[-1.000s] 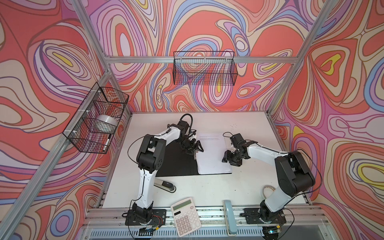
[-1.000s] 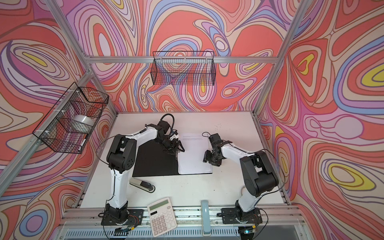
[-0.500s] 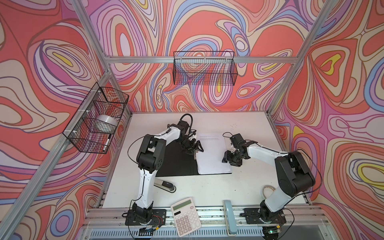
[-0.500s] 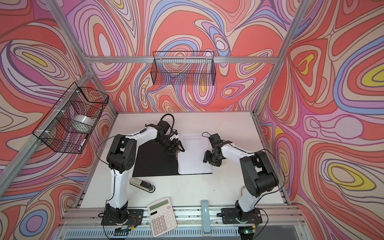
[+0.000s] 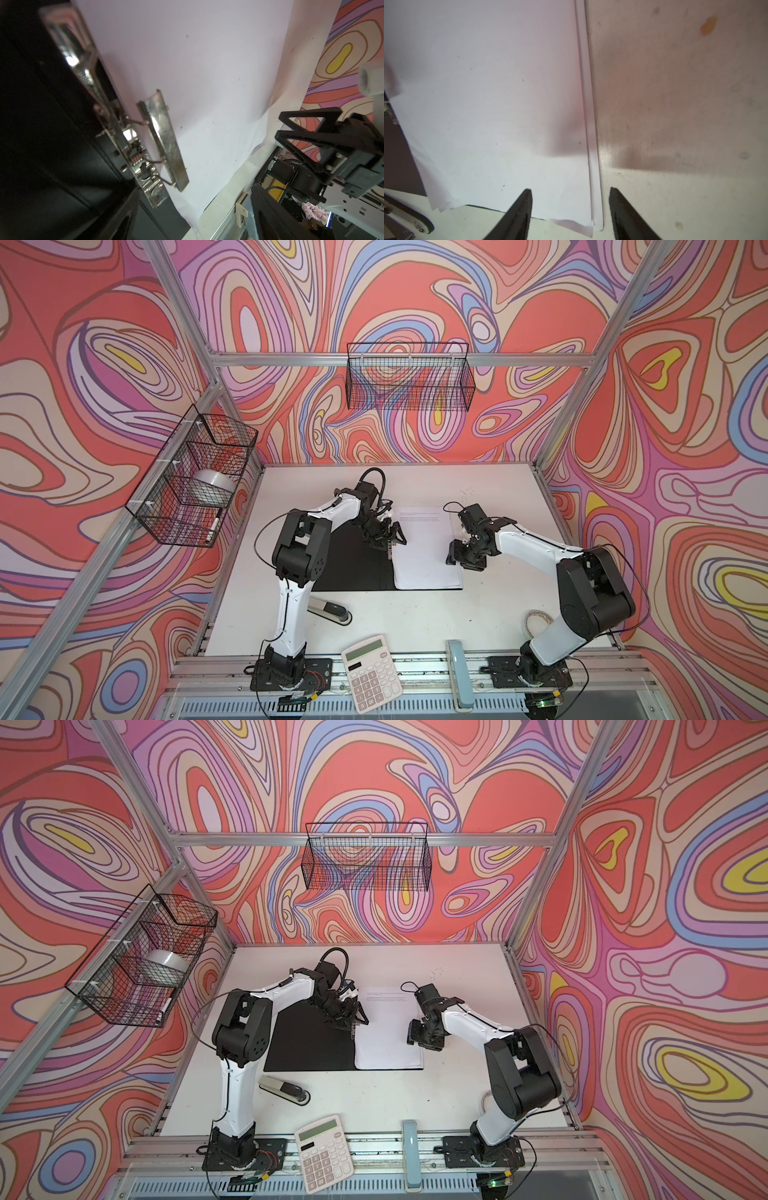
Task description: Put the files into the folder
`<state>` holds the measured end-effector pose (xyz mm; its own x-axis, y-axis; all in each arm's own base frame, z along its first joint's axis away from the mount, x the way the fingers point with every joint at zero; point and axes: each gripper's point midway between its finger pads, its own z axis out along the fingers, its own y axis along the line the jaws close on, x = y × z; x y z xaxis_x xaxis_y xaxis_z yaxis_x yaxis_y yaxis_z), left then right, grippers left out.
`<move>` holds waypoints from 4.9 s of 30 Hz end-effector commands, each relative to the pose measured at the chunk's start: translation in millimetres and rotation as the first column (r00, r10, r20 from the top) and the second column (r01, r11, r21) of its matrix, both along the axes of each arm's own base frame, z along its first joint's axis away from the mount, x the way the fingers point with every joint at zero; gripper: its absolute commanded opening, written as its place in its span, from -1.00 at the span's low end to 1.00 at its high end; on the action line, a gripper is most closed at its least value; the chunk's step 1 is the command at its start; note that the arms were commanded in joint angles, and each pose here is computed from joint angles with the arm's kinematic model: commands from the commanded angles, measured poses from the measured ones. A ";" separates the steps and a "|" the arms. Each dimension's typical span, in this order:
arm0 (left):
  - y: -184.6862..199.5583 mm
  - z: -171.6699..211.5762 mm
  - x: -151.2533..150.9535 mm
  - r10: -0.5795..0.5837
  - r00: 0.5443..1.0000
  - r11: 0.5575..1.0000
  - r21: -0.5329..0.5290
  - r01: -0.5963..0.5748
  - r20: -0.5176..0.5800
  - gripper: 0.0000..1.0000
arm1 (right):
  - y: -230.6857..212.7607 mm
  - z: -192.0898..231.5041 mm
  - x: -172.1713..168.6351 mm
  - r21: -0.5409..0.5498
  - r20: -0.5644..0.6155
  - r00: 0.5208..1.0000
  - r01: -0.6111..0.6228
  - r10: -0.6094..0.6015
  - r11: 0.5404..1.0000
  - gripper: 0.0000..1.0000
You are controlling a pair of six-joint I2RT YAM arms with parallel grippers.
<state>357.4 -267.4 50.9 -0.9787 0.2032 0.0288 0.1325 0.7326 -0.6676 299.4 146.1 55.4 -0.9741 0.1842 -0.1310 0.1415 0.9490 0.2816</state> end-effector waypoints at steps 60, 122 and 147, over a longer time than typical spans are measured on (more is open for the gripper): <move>14.7 31.1 85.4 0.086 0.980 0.996 0.012 -0.090 0.179 0.69 | 208.8 -18.2 -29.8 0.475 0.049 0.955 -0.281 0.294 0.834 -0.52; 15.3 34.4 82.7 0.094 0.981 0.996 -0.012 -0.093 0.172 0.69 | 210.8 -30.0 -36.8 0.525 0.102 0.950 -0.303 0.295 0.795 -0.48; 33.7 53.7 41.9 0.202 0.964 0.977 0.028 -0.210 0.174 0.71 | 55.5 76.9 25.1 0.345 0.234 0.964 0.037 -0.124 0.938 -0.07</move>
<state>405.3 -235.4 111.0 -0.9880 0.0295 -0.1515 0.1185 0.7738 -0.6222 337.3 251.7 172.8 -0.8983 0.2642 -0.3511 -0.0808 0.6860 0.7231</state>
